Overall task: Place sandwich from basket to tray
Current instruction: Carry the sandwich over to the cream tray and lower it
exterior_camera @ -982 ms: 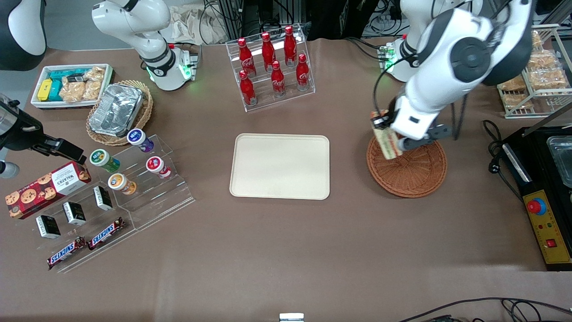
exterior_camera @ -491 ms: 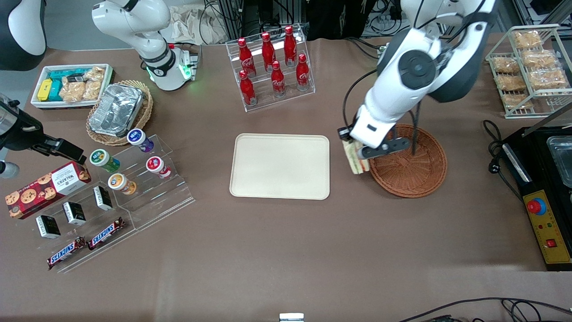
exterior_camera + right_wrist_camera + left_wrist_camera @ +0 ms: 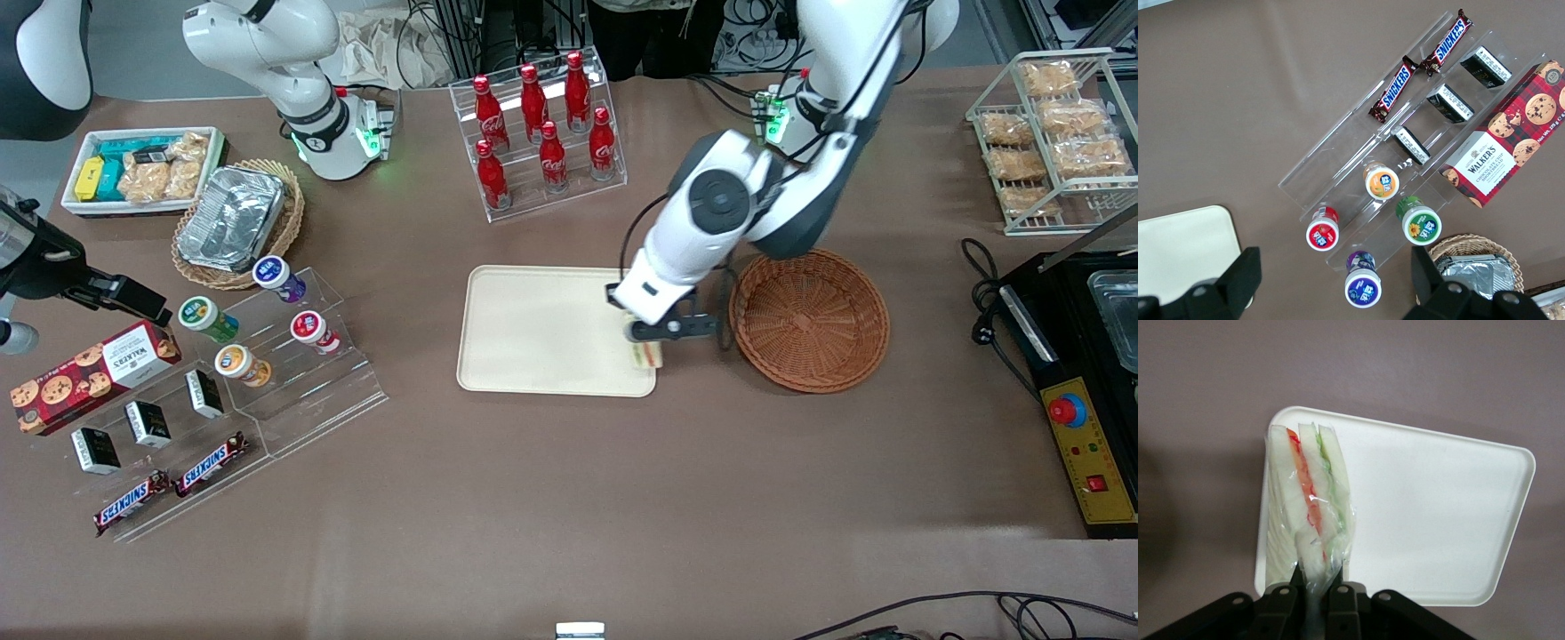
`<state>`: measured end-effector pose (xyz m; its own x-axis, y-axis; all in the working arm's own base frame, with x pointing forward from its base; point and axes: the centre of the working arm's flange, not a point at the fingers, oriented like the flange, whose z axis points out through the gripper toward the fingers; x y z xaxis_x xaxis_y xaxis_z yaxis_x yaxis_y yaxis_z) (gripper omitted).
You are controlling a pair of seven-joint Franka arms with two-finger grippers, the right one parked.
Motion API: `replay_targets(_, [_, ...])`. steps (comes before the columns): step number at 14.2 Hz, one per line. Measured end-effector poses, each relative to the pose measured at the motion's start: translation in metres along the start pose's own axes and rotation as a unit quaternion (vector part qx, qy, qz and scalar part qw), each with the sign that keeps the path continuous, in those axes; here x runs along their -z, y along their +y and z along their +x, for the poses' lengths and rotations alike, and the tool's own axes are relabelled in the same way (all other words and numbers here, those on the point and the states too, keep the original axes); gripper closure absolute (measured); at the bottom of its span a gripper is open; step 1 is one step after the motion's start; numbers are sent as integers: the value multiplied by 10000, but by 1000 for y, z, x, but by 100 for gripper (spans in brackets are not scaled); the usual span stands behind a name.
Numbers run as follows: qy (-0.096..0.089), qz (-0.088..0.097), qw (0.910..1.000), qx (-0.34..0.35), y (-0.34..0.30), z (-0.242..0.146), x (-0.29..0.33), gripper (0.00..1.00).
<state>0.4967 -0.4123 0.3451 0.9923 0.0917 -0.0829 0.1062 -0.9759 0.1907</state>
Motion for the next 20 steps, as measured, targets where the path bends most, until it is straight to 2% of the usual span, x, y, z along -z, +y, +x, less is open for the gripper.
replay_targets(1, [19, 9, 10000, -51, 2, -3, -18, 85])
replay_targets(5, [23, 255, 9995, -193, -9, 1, -64, 85])
replay_targets(12, [92, 277, 9993, -248, -19, 3, -97, 85])
replay_targets(13, [94, 282, 9992, -255, -20, 2, -98, 81])
replay_targets(17, [122, 339, 9993, -115, -29, 12, -85, 42])
replay_targets(20, [5, 671, 9973, 304, -69, 41, -34, 13])
